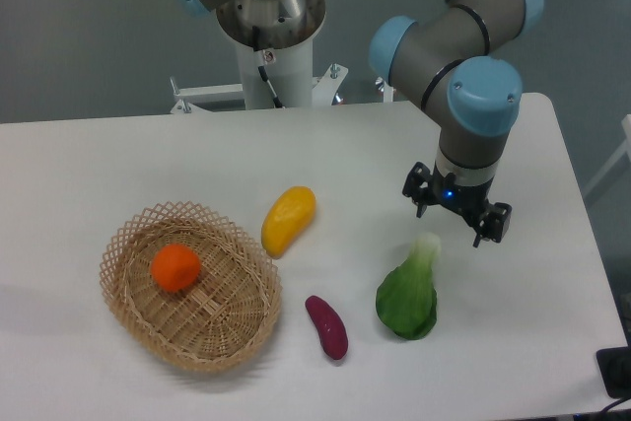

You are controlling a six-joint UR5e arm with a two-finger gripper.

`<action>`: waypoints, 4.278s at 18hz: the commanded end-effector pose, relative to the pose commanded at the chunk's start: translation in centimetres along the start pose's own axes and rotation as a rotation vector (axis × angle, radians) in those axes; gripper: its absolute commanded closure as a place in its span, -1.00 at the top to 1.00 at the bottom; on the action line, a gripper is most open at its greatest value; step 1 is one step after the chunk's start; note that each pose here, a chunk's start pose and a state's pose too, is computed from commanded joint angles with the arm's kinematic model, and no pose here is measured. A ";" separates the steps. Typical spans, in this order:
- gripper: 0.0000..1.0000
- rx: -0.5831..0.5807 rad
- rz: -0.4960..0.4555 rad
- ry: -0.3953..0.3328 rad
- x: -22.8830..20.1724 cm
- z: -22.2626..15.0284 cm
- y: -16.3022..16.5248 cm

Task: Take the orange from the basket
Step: 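Move the open gripper from above the bok choy toward the basket, then swing the gripper over the wicker basket above the orange, then lower the gripper onto the orange and close on it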

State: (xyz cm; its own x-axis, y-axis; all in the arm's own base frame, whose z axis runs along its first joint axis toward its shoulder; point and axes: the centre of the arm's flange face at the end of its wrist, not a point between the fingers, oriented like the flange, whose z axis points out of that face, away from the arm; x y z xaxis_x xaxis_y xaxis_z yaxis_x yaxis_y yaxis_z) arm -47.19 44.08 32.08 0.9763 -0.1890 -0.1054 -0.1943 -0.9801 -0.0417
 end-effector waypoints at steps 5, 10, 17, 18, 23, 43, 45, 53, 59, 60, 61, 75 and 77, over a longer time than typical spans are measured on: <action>1.00 0.000 -0.008 0.002 0.3 0.0 -0.5; 1.00 0.045 0.008 0.009 1.6 -0.7 -2.8; 1.00 0.061 -0.075 0.024 6.7 -1.0 -9.3; 1.00 0.061 -0.070 0.027 7.4 -1.0 -10.0; 1.00 0.118 -0.004 0.107 12.8 -0.1 -14.2; 1.00 0.129 0.056 0.299 23.2 4.9 -18.0; 1.00 0.134 0.064 0.297 23.7 5.3 -18.5; 1.00 0.126 0.036 0.299 26.2 4.8 -19.1; 1.00 0.125 0.043 0.300 29.8 5.3 -21.3; 1.00 0.123 0.042 0.301 30.3 5.6 -21.7; 1.00 0.116 0.040 0.305 30.5 6.0 -21.8; 0.34 0.105 0.041 0.216 30.0 7.9 -22.5; 0.11 0.104 0.040 0.203 29.9 7.7 -22.5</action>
State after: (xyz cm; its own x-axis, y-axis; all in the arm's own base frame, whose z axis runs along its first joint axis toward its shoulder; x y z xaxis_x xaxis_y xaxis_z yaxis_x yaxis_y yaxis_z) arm -14.33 60.94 22.25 0.9647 -0.2465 0.0927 -0.2319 -0.9619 -0.1447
